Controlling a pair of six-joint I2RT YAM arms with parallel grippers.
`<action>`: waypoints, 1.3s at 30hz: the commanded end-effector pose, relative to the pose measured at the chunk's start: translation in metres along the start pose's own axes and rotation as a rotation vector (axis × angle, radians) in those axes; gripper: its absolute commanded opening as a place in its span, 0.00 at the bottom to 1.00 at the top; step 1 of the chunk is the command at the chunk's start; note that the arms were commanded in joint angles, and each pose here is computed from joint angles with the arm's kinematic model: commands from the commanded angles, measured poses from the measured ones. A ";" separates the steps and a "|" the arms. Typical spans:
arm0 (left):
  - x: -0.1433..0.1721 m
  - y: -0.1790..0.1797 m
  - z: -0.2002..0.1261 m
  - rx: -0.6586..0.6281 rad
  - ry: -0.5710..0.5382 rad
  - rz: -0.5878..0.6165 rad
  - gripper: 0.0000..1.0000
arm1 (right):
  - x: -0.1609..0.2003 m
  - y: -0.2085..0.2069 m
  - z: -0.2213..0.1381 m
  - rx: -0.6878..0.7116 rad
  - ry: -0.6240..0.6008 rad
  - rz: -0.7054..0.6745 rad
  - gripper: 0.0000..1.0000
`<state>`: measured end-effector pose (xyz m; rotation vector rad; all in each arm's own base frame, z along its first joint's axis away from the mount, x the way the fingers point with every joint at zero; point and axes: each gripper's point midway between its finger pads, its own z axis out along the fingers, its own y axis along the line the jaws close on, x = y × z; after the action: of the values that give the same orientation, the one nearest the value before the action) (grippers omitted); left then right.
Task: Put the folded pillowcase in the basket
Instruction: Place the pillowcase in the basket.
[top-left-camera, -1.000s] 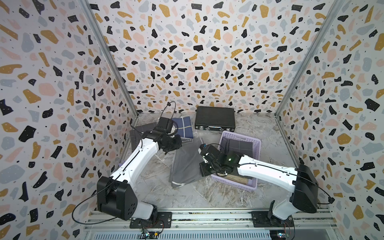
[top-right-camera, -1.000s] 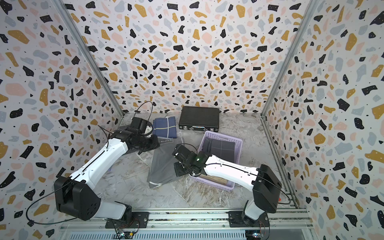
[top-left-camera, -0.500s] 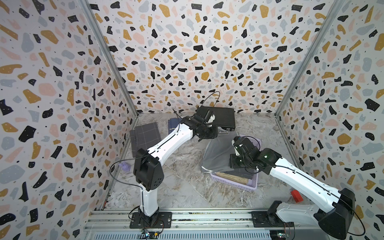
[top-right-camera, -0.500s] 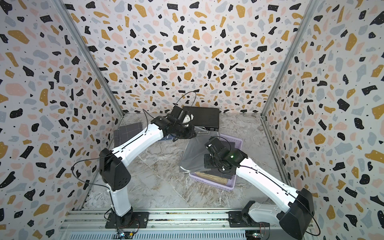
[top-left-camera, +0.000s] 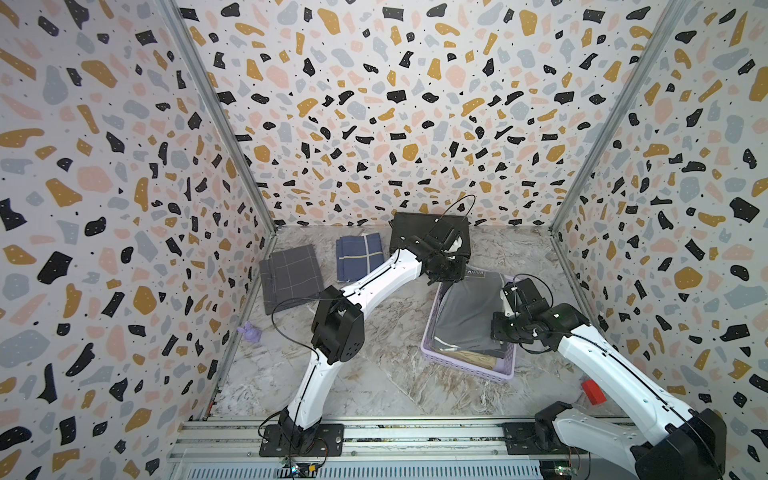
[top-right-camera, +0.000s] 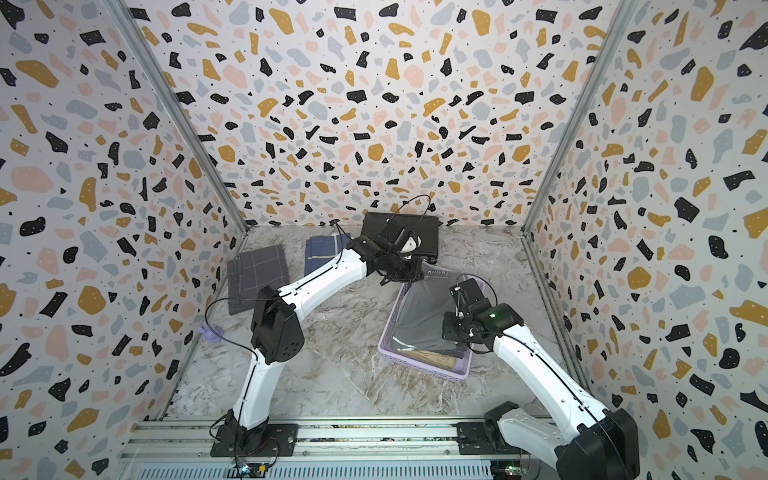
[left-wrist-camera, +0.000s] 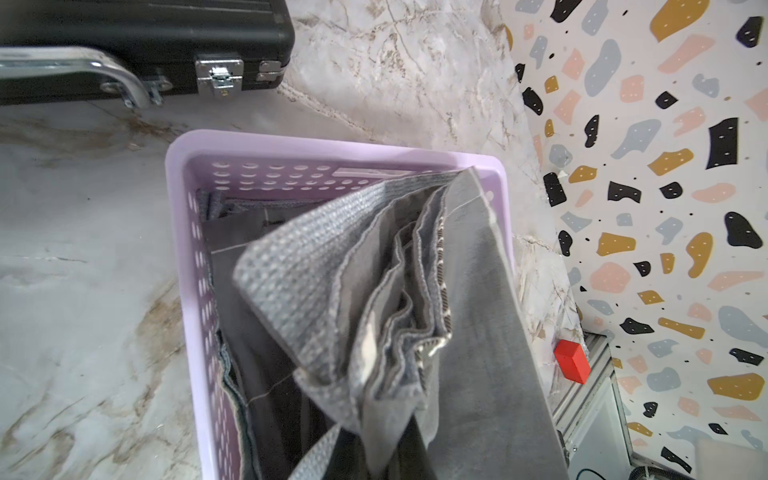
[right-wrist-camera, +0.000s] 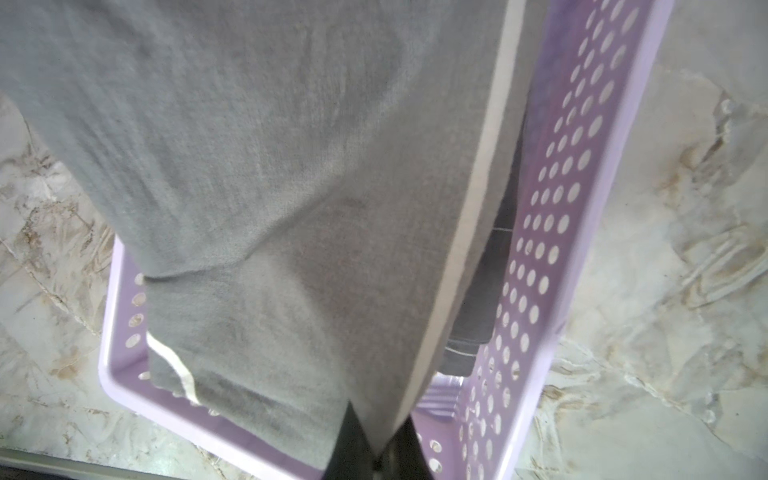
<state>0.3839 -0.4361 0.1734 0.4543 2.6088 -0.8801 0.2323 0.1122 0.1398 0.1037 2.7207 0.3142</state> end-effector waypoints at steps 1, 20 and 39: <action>-0.014 -0.008 0.002 0.035 -0.030 0.001 0.00 | 0.005 -0.003 -0.001 -0.017 0.021 -0.013 0.00; -0.030 -0.011 -0.028 -0.002 -0.107 0.132 0.97 | 0.021 -0.035 -0.012 0.087 -0.029 0.035 0.53; -0.030 0.206 -0.117 -0.317 -0.117 -0.198 0.97 | -0.013 -0.002 0.084 0.043 0.074 0.058 0.00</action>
<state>0.4559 -0.2270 0.1785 0.0562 2.6334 -0.5483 0.2715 0.1136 0.0840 0.1589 2.7913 0.2029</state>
